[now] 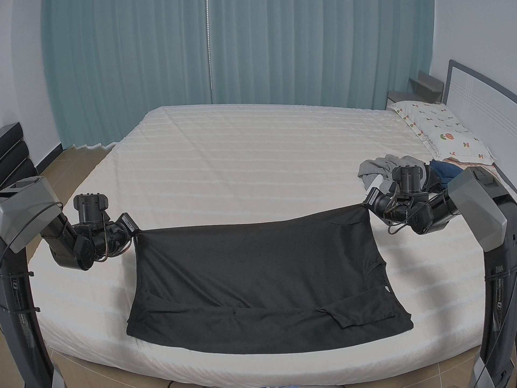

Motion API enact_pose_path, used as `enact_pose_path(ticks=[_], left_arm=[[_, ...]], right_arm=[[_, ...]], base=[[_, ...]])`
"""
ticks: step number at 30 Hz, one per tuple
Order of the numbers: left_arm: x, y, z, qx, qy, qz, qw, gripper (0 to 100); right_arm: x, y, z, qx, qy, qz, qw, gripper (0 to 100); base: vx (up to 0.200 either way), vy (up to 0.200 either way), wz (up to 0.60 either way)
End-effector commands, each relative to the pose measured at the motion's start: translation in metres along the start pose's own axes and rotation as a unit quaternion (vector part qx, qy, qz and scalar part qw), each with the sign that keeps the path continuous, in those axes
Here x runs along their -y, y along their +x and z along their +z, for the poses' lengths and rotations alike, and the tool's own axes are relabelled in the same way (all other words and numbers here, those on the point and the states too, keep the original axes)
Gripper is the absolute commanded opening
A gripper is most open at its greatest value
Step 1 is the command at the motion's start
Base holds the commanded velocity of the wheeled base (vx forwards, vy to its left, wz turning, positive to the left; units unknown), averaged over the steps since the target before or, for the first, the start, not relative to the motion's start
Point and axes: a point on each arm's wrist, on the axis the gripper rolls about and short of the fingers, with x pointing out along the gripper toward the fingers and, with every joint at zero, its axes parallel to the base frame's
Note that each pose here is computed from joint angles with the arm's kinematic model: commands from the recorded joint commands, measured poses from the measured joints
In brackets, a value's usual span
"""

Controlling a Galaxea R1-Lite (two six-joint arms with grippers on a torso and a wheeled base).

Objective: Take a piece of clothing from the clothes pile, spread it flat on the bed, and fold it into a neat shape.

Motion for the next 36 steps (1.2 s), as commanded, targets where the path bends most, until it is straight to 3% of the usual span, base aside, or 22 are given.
enact_pose_path(ticks=[1, 11, 17, 23, 36], left_arm=[[0.002, -0.010, 0.000, 0.000, 0.009, 0.000, 1.0000, 0], [0.003, -0.030, -0.004, -0.005, 0.020, 0.007, 0.9998, 0], [-0.007, -0.046, -0.021, -0.028, 0.065, 0.028, 0.9971, 0], [-0.008, -0.061, -0.034, -0.028, 0.082, 0.020, 0.9960, 0], [-0.017, -0.096, -0.081, -0.104, 0.117, 0.036, 0.9870, 0]], right_arm=[[-0.009, -0.024, 0.008, -0.001, -0.001, 0.007, 1.0000, 0], [0.003, -0.060, -0.009, -0.049, -0.040, -0.007, 0.9980, 0], [0.008, -0.096, -0.022, -0.081, -0.058, -0.014, 0.9949, 0], [0.013, -0.121, -0.036, -0.110, -0.075, -0.011, 0.9911, 0], [0.044, -0.149, -0.086, -0.203, -0.098, -0.058, 0.9724, 0]], base=[[0.000, 0.000, 0.00], [0.000, 0.000, 0.00], [0.000, 0.000, 0.00], [0.000, 0.000, 0.00], [0.000, 0.000, 0.00]])
